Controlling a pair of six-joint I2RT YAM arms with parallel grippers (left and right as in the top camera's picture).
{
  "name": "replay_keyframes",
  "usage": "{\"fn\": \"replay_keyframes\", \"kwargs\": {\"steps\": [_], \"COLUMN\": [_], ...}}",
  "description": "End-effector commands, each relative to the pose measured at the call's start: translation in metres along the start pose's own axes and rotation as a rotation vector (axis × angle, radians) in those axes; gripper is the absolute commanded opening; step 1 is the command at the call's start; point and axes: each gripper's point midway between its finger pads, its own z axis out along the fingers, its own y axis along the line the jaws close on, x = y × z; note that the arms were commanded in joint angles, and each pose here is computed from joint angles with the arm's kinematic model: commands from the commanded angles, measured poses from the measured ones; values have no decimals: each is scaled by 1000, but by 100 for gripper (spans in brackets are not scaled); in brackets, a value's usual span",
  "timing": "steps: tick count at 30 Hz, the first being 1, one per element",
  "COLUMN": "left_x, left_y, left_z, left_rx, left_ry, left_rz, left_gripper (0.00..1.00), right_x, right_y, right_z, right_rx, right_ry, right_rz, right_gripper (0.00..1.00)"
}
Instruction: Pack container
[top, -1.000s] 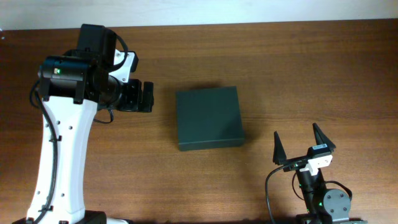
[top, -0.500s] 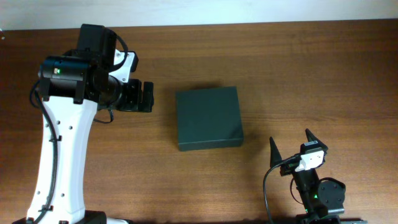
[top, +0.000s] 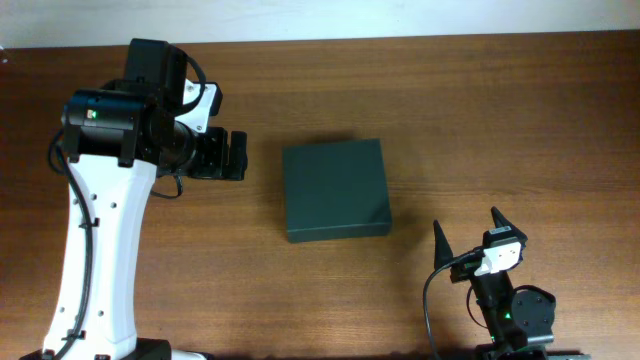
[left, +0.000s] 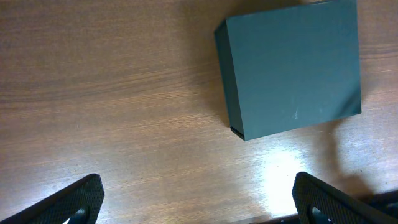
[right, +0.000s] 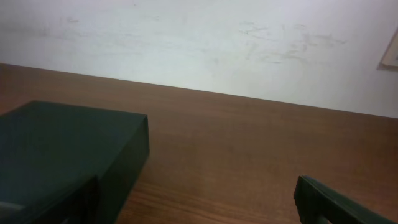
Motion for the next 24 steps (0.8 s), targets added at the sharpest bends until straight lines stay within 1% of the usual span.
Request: {"fn": "replay_keyframes", "kwargs": {"steps": [1,24], "left_x": [1,2], "left_y": [3,3], "left_z": [-2,-2], "left_rx": [-11,-8], "left_ry": [-7,-2], "left_rz": [-14,-15], "left_gripper": [99,99], "right_x": [2,2], "right_y": [-1,-1], "right_z": [0,0], "right_rx": [5,5], "right_ry": [1,1], "right_rz": [-2,-2], "right_gripper": [99,99]}}
